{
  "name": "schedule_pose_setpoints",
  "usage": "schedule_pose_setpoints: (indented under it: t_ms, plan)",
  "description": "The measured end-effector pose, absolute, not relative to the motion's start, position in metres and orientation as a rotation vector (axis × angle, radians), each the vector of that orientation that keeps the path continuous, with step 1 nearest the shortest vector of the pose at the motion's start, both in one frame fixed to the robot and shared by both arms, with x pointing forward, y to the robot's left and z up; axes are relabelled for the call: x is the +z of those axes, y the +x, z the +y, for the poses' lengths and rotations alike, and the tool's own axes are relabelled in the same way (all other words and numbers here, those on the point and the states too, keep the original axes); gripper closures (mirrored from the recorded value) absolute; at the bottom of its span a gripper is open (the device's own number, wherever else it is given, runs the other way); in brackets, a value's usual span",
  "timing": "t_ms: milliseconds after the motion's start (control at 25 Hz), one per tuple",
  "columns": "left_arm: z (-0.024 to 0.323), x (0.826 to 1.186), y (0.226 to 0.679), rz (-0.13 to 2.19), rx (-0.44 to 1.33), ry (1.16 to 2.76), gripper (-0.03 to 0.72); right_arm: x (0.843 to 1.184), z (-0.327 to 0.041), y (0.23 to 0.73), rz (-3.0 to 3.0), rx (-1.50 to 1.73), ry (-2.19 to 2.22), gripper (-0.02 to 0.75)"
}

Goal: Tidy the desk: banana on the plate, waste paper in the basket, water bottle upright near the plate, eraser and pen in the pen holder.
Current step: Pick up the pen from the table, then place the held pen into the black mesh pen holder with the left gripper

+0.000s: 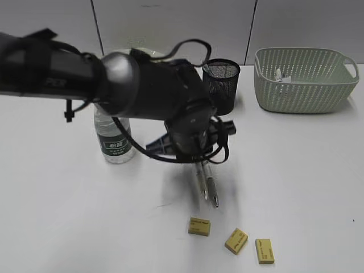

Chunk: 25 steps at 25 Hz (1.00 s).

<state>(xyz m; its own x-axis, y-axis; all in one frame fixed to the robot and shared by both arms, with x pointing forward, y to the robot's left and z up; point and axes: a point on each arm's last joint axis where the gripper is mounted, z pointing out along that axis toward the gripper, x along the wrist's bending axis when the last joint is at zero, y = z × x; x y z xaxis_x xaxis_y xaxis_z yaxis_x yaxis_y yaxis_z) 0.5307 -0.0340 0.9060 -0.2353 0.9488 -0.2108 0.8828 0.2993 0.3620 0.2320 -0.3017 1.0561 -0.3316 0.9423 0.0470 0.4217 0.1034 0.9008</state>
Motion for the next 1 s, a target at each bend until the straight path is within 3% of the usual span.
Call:
schedule_pose_setpoints:
  t_ms: [80,280,440,800,1000]
  plan:
    - [-0.035,0.94,0.536,2.002,0.291,1.65,0.58,1.056,-0.302,0.232,1.821,1.19,1.331,0.323]
    - [-0.042,1.022,0.549,1.284,0.568,1.721,0.581,1.056,-0.302,0.232,1.82,1.191,1.331,0.323]
    - [-0.047,1.047,0.567,0.911,0.785,1.746,0.582,1.056,-0.302,0.232,1.82,1.19,1.33,0.323]
    - [-0.047,1.028,0.649,1.088,0.738,1.498,0.585,1.056,-0.302,0.232,1.819,1.191,1.329,0.323]
    - [-0.065,1.023,0.668,1.048,0.676,1.45,0.624,1.056,-0.302,0.232,1.818,1.193,1.33,0.323]
